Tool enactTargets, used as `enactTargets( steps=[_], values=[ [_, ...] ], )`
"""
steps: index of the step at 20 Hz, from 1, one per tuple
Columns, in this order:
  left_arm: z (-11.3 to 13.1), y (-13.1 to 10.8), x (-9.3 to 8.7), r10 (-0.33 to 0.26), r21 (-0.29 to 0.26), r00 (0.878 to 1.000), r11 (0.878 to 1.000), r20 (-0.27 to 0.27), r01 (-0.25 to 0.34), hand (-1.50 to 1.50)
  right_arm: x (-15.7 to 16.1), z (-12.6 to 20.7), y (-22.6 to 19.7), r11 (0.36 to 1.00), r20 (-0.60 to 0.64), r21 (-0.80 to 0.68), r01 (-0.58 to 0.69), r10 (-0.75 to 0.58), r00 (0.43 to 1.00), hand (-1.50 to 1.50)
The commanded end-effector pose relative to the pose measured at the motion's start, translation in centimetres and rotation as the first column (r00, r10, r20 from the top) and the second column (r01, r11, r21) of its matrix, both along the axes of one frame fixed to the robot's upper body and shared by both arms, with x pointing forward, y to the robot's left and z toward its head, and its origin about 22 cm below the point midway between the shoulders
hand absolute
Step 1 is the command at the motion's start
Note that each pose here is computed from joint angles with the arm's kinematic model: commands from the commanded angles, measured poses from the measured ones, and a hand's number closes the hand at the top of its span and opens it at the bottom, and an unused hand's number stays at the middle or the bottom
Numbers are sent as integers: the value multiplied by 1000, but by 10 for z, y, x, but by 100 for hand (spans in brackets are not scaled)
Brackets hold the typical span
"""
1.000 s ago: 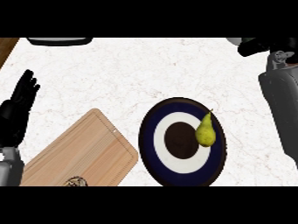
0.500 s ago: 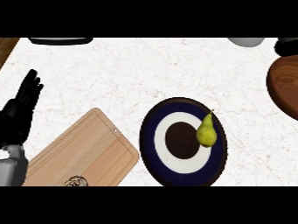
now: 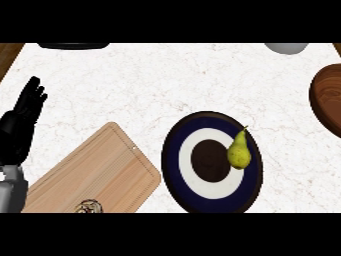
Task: Pick the squash from the plate and place it in the bowl
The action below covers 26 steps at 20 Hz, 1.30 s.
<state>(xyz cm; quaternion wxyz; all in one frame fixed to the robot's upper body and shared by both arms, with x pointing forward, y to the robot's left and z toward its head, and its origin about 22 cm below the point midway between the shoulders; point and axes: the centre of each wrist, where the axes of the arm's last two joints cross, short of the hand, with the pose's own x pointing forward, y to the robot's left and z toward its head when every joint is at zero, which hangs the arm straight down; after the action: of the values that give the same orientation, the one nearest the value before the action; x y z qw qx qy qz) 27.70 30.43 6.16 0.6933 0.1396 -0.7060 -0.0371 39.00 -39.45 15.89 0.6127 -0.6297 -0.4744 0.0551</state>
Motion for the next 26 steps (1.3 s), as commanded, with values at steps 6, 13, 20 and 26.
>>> enactTargets(
  steps=[6,13,20,26],
  values=[
    [-4,-19,2,-6,-3,1000,1000,10,7,0,-28,-40,-78,987,-322,48,153,-130,938,150],
    [-1,-19,3,2,4,1000,1000,4,-2,0,-31,-76,-76,970,-283,241,17,53,958,-150],
    [-3,8,-5,6,-6,1000,1000,4,-6,0,-33,-44,-92,903,233,423,-80,-23,972,-150],
    [-3,12,-6,36,10,999,999,-4,-36,0,-75,-33,-139,838,513,518,-173,-142,846,-150]
  ],
)
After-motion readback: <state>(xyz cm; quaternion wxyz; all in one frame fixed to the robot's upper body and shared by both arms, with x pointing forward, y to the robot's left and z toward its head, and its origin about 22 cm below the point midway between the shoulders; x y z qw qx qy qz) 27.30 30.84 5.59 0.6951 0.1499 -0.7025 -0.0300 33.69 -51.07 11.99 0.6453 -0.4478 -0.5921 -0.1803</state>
